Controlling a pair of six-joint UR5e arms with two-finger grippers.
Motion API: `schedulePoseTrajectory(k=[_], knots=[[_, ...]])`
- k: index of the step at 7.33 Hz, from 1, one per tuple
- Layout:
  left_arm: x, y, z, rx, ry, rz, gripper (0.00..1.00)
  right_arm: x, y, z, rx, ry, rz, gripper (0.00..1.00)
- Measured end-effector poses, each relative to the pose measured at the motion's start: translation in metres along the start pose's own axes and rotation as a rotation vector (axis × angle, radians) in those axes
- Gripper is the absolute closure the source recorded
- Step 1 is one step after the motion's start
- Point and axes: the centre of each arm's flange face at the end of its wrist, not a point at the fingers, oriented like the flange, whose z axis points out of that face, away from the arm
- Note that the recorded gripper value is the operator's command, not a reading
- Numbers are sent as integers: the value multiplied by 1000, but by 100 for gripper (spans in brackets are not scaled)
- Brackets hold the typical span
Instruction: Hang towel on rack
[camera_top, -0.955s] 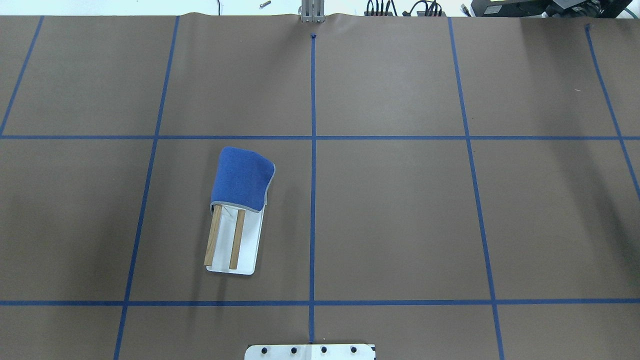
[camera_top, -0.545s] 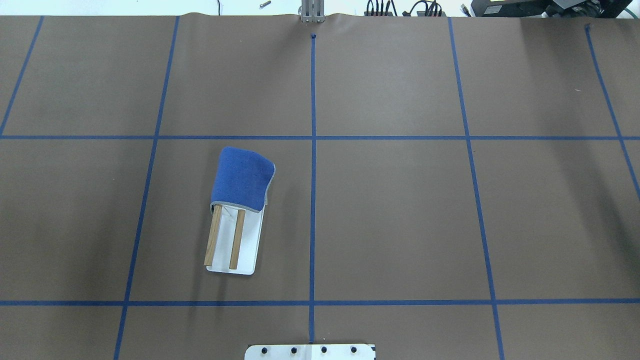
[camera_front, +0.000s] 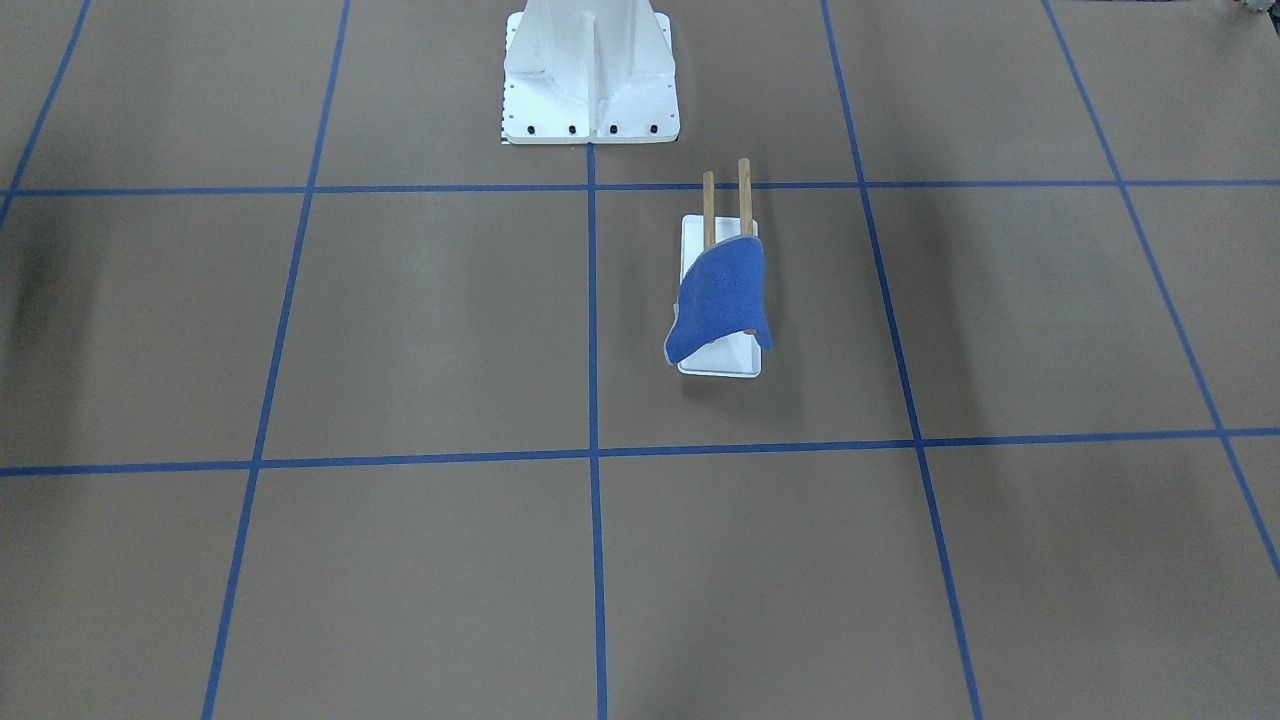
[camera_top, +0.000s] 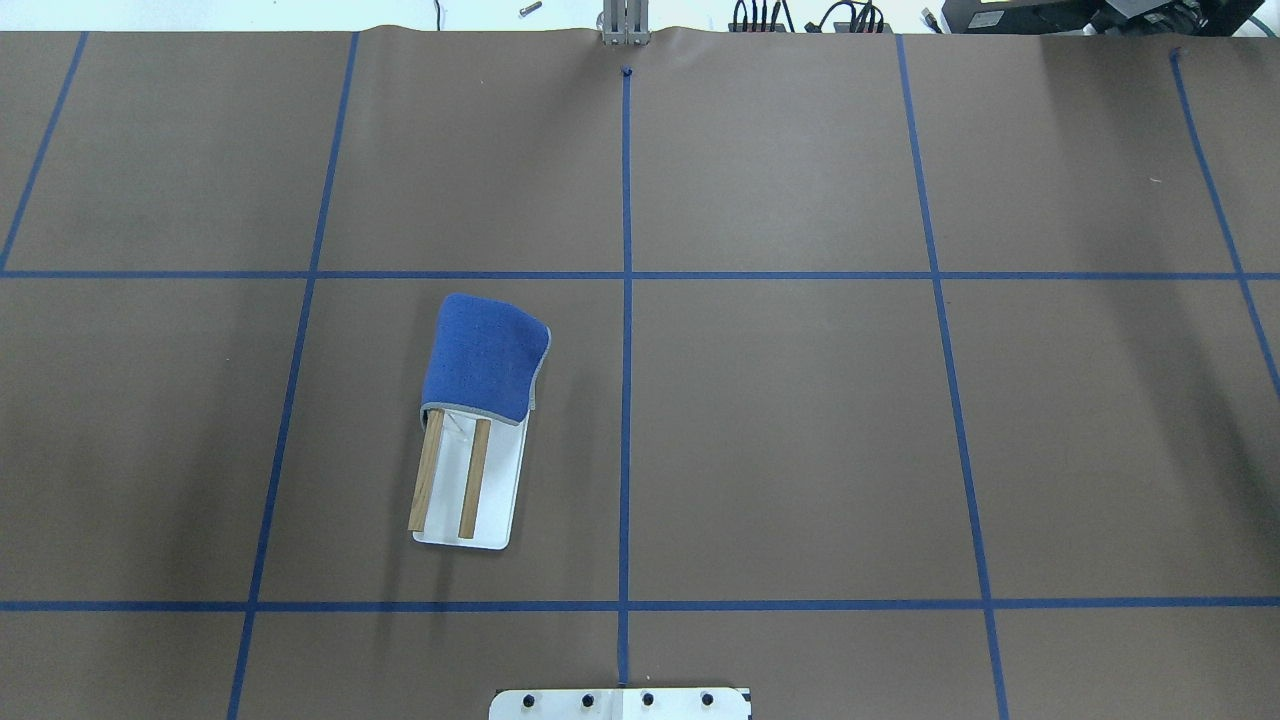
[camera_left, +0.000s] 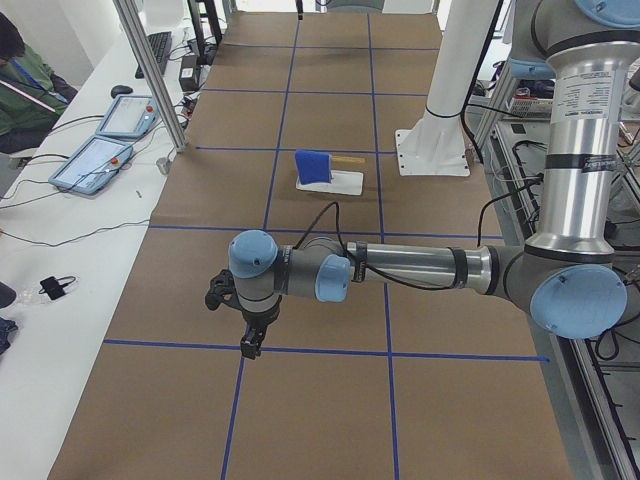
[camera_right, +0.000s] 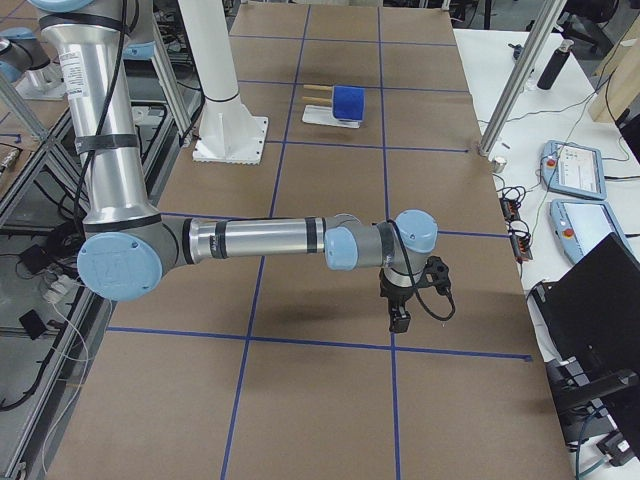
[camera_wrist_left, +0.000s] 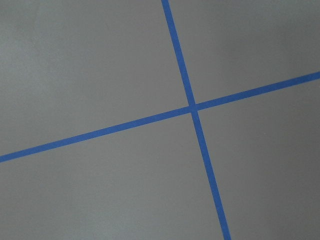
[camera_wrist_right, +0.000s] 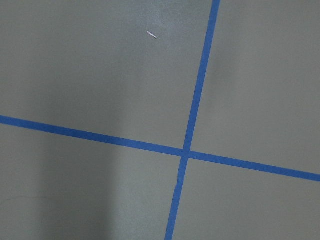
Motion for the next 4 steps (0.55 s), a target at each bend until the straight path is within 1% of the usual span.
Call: schedulePoseTrajectory(k=[4], knots=[[6, -4, -7, 16, -3, 16, 1, 0, 1, 1, -1, 0, 1, 0]])
